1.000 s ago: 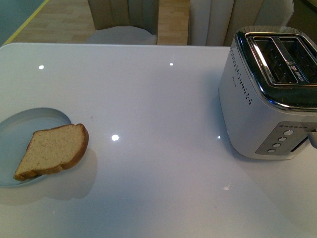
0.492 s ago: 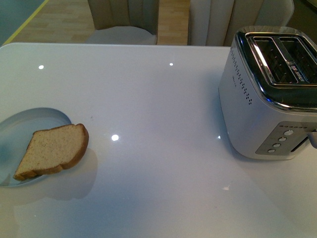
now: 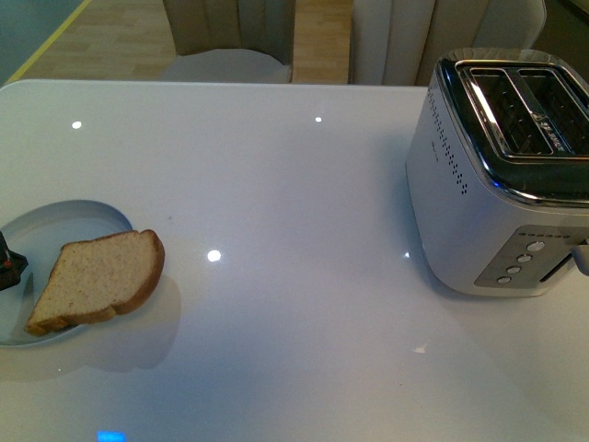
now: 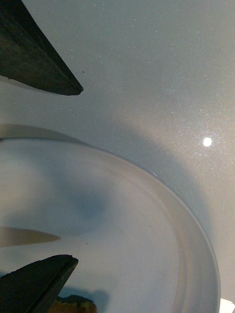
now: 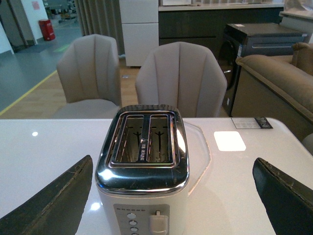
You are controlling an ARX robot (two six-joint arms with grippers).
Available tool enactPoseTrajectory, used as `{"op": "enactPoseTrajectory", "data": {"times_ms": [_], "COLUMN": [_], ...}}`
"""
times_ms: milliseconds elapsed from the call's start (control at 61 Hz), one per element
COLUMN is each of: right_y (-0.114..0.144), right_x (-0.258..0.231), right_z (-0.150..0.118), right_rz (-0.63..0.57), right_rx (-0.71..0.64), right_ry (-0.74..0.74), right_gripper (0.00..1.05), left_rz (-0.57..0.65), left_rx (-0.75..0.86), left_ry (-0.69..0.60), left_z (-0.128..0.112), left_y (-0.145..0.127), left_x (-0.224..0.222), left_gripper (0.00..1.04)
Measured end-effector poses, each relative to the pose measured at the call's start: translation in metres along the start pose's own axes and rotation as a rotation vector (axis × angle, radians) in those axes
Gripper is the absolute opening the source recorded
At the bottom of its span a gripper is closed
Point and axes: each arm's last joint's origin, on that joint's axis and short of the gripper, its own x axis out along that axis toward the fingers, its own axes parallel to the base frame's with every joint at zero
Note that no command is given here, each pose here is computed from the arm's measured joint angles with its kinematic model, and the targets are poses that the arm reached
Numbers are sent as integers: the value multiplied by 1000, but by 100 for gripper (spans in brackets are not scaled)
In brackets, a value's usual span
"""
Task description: Left arm holds plate, right arm toasts bread
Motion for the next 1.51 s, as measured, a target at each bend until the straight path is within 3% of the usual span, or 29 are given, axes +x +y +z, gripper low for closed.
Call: {"op": "enactPoseTrajectory", "data": {"times_ms": [49,508,639,1098,1508], "right_y": [0,0,0,0,0], "right_x": [0,0,0,0,0], "right_z": [0,0,0,0,0], "right_rz": [0,0,0,0,0], "right_rx": [0,0,0,0,0], "right_ry": [0,0,0,0,0], "right_gripper": [96,96,96,96,96], "left_rz": [1,7,-20,-73,-153], "left_rx": [4,7,-17,-181,-245], "left_ry": [2,27,27,10,-65], "left_z": [1,0,1,10,53], "left_y": [-1,-6,-7,0,-22], "left_x": [1,7,7,-10,-78], "left_gripper": [97,21,4,3,3]}}
